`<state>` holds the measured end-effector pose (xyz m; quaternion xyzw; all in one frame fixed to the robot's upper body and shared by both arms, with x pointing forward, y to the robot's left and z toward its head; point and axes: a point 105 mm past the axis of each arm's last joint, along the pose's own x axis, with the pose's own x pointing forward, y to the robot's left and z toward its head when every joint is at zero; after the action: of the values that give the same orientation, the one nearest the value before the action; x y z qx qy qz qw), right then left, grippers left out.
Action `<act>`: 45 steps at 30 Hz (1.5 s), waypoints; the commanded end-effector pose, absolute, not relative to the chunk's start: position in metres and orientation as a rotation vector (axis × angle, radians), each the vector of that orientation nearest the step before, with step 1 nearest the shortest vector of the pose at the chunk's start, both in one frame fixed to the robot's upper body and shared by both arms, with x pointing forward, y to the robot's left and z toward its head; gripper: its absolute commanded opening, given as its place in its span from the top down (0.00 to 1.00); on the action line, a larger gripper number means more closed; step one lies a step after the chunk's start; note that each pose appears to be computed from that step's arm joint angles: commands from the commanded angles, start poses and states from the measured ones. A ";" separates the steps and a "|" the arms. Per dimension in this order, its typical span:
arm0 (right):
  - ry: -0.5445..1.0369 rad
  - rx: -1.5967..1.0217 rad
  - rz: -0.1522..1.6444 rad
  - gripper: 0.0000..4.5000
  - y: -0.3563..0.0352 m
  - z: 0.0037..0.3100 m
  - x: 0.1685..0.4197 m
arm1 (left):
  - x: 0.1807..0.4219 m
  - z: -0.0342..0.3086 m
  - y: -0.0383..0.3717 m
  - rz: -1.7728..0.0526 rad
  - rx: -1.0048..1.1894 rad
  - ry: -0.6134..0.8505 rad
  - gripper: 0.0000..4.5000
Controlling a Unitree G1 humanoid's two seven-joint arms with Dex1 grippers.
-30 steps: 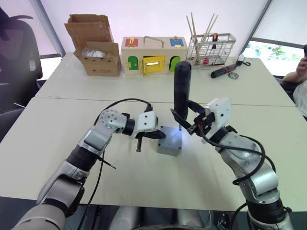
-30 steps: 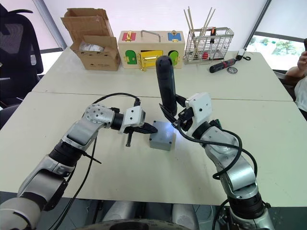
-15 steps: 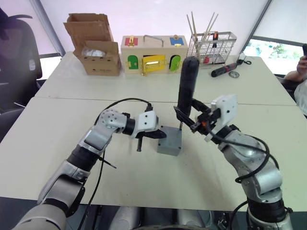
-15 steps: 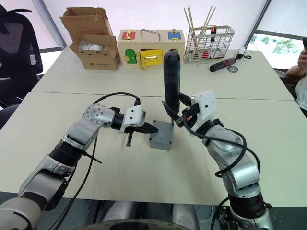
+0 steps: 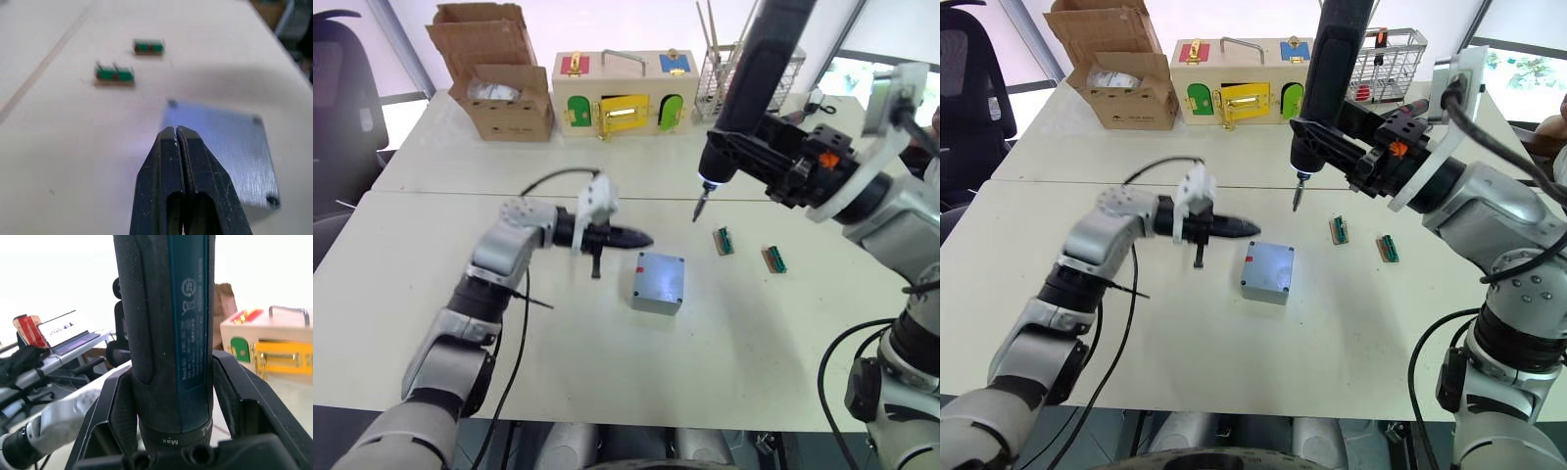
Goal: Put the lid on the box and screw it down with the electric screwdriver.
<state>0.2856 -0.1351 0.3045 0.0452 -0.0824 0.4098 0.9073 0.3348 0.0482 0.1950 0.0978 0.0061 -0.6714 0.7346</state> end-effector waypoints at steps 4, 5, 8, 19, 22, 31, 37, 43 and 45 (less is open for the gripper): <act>0.140 0.004 0.505 0.56 -0.224 0.301 0.303 | 0.309 0.231 0.031 -1.582 0.242 -0.145 1.00; 0.236 -0.010 0.459 0.56 -0.241 0.294 0.300 | 0.303 0.230 0.027 -1.613 0.267 -0.157 1.00; 0.469 0.026 0.393 0.56 -0.270 0.271 0.289 | 0.291 0.222 0.017 -1.666 0.337 -0.174 1.00; 0.936 0.108 0.217 0.56 -0.332 0.178 0.265 | 0.277 0.180 0.012 -1.647 0.564 -0.156 1.00; 0.981 0.150 0.176 0.56 -0.337 0.166 0.265 | 0.276 0.177 0.014 -1.626 0.550 -0.143 1.00; 1.013 0.116 0.124 0.56 -0.343 0.145 0.271 | 0.277 0.173 0.022 -1.574 0.531 -0.110 1.00; 1.042 0.072 0.109 0.31 -0.345 0.130 0.266 | 0.279 0.170 0.024 -1.568 0.539 -0.097 1.00; 1.025 0.008 0.113 0.00 -0.346 0.130 0.267 | 0.286 0.169 0.030 -1.533 0.537 -0.079 1.00; 0.967 -0.042 0.114 0.00 -0.349 0.144 0.272 | 0.296 0.172 0.037 -1.474 0.522 -0.081 1.00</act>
<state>0.2677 -0.3392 0.1265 0.0085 0.4924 0.0722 0.8673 0.2868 0.0295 0.1593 0.2279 -0.0177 -0.6873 0.6895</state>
